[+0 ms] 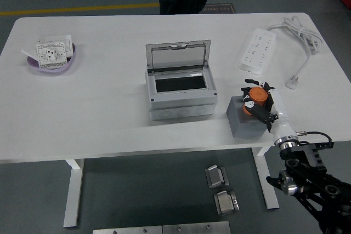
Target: Pick up the cylinder from the cube,place it in the box,flap close box
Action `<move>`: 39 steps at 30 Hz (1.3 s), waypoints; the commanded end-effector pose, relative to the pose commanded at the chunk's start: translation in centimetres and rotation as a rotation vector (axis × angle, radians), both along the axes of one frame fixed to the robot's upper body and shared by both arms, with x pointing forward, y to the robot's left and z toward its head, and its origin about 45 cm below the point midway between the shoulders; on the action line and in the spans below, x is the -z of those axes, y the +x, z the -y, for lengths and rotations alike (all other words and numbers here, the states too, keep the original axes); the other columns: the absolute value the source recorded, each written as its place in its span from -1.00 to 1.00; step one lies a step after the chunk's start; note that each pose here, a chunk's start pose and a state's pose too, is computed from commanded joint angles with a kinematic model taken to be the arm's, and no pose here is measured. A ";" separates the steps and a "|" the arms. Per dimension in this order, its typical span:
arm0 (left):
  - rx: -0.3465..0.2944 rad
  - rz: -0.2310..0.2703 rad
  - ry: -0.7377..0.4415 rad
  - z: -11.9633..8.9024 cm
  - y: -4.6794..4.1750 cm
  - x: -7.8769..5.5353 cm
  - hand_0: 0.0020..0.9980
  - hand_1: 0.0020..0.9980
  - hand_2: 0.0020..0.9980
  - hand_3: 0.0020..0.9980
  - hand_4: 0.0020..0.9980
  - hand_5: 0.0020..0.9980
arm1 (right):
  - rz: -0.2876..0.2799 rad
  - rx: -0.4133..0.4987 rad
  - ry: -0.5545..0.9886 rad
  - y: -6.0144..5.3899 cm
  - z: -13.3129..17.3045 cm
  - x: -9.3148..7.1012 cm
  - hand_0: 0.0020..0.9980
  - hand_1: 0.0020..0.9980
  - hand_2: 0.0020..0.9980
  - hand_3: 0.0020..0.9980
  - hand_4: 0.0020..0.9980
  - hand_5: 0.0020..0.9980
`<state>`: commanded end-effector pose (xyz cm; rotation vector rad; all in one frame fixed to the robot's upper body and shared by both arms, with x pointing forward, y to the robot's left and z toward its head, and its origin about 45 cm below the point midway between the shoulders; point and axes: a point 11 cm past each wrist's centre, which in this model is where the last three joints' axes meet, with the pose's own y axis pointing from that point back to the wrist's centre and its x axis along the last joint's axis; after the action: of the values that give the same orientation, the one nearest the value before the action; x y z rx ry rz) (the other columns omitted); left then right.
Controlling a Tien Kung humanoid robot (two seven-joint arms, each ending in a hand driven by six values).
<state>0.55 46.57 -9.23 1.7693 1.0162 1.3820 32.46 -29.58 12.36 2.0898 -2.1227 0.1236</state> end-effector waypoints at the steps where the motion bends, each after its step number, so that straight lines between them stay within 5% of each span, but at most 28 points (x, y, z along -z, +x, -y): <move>1: 0.000 0.001 0.000 0.0 0.03 0.0 0.35 0.33 0.32 0.47 0.49 0.11 | -0.001 -0.001 -0.001 0.0 0.0 0.0 0.24 0.23 -0.03 0.12 -1.00 -1.00; 4: 0.001 0.003 0.001 0.0 0.09 0.0 0.35 0.33 0.32 0.47 0.49 0.11 | -0.002 -0.002 -0.003 0.0 0.0 0.0 0.24 0.23 -0.03 0.12 -1.00 -1.00; 5: 0.002 0.004 0.001 0.0 0.10 0.0 0.35 0.33 0.31 0.47 0.51 0.10 | -0.001 -0.002 -0.004 0.1 0.0 0.0 0.14 -0.10 -0.19 -0.25 -1.00 -1.00; 10: 0.002 0.007 0.001 0.0 0.17 0.0 0.35 0.33 0.31 0.47 0.51 0.10 | 0.008 0.004 -0.009 0.2 0.0 -0.3 0.14 -0.10 -0.19 -0.25 -1.00 -1.00; 11: 0.003 0.008 0.000 0.1 0.19 0.0 0.35 0.33 0.31 0.46 0.51 0.10 | 0.010 0.004 -0.010 0.2 0.1 -0.3 0.12 -0.26 -0.32 -0.44 -1.00 -1.00; 27: 0.008 0.014 -0.003 0.3 0.34 0.1 0.34 0.32 0.31 0.46 0.51 0.11 | 0.047 0.003 -0.017 1.2 -0.1 -1.5 0.12 -0.28 -0.35 -0.47 -1.00 -1.00; 39: 0.014 0.008 0.002 0.1 0.39 0.0 0.34 0.32 0.31 0.46 0.51 0.11 | 0.110 -0.005 -0.044 3.0 -0.5 -3.8 0.17 -0.14 -0.32 -0.47 -1.00 -1.00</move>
<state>0.95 46.45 -9.27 1.7680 0.9968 1.3802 35.43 -29.09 16.19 2.1090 -2.1553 0.2896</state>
